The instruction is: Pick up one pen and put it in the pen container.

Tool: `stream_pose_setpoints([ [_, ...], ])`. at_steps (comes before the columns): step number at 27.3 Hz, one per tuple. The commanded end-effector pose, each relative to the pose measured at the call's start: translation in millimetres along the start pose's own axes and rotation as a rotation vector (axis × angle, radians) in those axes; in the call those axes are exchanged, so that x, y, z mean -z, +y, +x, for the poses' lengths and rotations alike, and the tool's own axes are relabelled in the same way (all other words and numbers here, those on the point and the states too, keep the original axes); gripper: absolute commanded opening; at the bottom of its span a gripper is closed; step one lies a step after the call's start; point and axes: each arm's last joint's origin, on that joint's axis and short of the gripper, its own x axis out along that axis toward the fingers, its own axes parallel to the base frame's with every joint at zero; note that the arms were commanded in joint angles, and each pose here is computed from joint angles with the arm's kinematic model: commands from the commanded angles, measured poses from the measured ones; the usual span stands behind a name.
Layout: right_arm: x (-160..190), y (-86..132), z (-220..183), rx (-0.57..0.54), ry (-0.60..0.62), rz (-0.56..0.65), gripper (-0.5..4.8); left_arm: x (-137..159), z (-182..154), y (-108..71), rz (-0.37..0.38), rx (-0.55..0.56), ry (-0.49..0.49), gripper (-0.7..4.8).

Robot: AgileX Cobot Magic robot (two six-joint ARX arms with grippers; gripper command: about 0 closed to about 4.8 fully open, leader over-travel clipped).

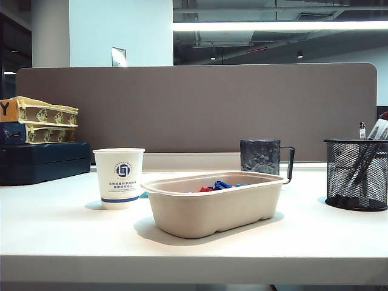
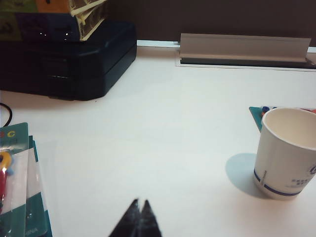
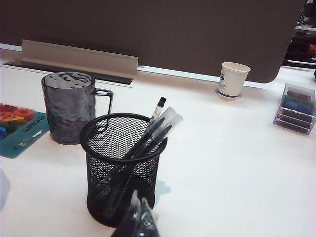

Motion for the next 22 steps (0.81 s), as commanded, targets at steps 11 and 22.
stream_pose_setpoints([
  [11, 1.5, -2.2, -0.2, 0.085, 0.008, 0.029, -0.01, -9.4, -0.7, -2.2, -0.034, 0.070, -0.075, -0.06],
  [22, 3.2, -2.1, -0.2, 0.084, 0.025, 0.030, -0.01, -9.1, -0.9, -4.3, -0.034, 0.145, -0.071, -0.05],
])
